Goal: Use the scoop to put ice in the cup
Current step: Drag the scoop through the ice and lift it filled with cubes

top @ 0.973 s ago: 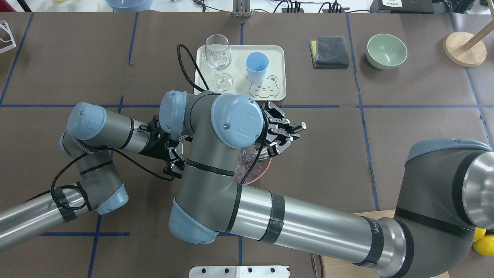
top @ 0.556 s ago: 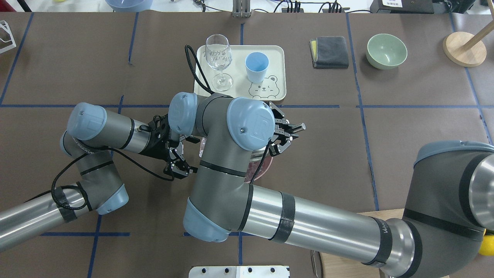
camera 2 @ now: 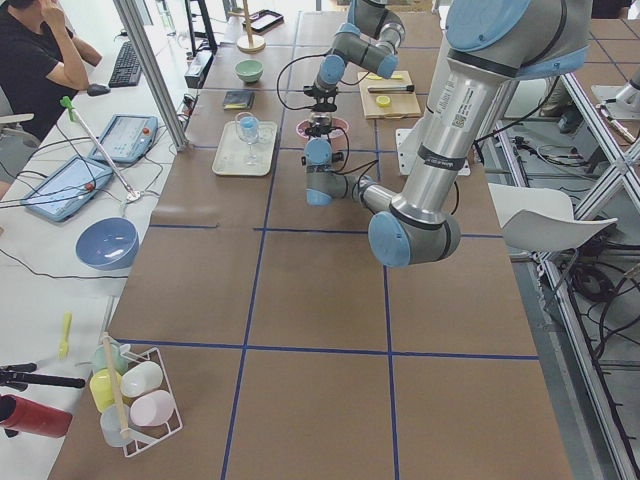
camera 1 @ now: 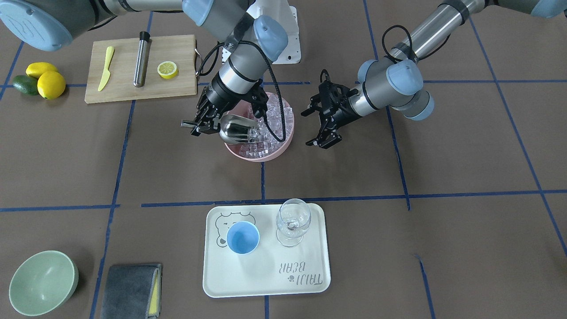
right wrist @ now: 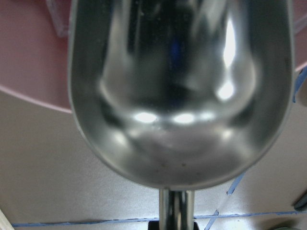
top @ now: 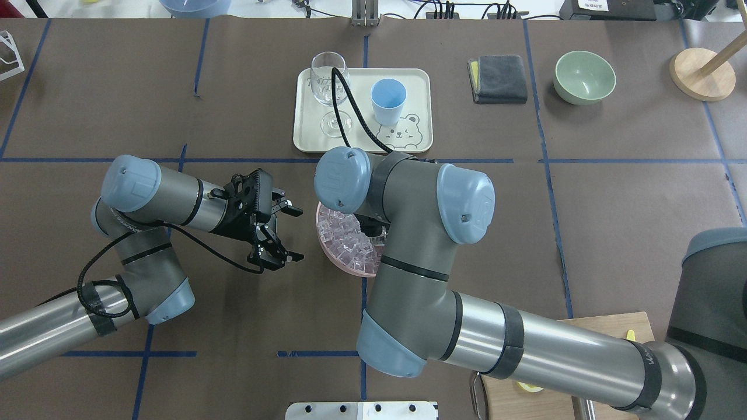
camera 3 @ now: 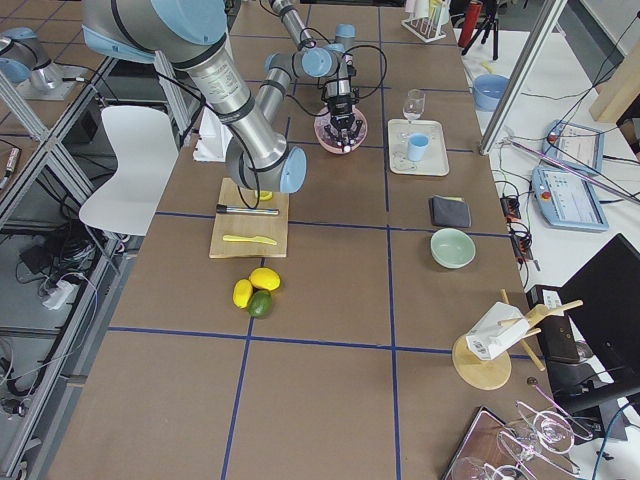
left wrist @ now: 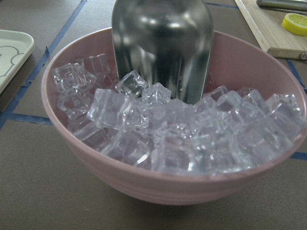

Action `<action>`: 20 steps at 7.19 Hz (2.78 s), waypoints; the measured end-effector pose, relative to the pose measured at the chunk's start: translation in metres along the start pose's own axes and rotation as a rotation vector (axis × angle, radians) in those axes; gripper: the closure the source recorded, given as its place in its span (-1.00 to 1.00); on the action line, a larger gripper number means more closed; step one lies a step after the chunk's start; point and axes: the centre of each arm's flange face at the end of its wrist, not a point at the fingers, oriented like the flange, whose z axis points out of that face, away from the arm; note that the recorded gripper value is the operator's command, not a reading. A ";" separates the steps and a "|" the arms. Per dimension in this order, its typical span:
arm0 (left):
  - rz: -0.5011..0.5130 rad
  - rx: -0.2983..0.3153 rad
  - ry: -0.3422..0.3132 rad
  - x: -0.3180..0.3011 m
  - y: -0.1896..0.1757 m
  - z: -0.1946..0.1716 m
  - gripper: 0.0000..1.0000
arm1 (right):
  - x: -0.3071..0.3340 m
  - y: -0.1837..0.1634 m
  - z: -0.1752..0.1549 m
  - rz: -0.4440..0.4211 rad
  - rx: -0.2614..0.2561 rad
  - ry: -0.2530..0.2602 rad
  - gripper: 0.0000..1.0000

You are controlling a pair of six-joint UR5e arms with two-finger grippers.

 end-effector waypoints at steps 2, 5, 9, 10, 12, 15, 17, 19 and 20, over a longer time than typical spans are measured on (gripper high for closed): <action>0.002 0.003 0.000 0.000 -0.001 -0.001 -1.00 | 0.003 0.005 0.004 0.017 0.047 -0.008 1.00; 0.004 0.007 0.000 0.001 -0.003 -0.001 -1.00 | 0.007 0.025 0.008 0.052 0.160 -0.029 1.00; 0.007 0.013 0.000 0.002 -0.006 -0.003 -1.00 | 0.008 0.036 0.001 0.067 0.224 -0.038 1.00; 0.008 0.014 0.000 0.002 -0.007 -0.003 -1.00 | 0.006 0.036 0.003 0.069 0.257 -0.043 1.00; 0.008 0.015 0.000 0.003 -0.007 -0.003 -1.00 | 0.001 0.049 0.012 0.078 0.342 -0.061 1.00; 0.007 0.016 0.000 0.003 -0.007 -0.003 -1.00 | 0.007 0.074 0.015 0.100 0.457 -0.095 1.00; 0.007 0.017 -0.002 0.002 -0.008 -0.005 -1.00 | 0.010 0.098 0.029 0.112 0.580 -0.122 1.00; 0.007 0.020 -0.005 0.001 -0.009 -0.007 -1.00 | 0.014 0.116 0.036 0.114 0.683 -0.151 1.00; 0.007 0.020 -0.007 0.000 -0.009 -0.009 -1.00 | 0.020 0.127 0.036 0.121 0.721 -0.169 1.00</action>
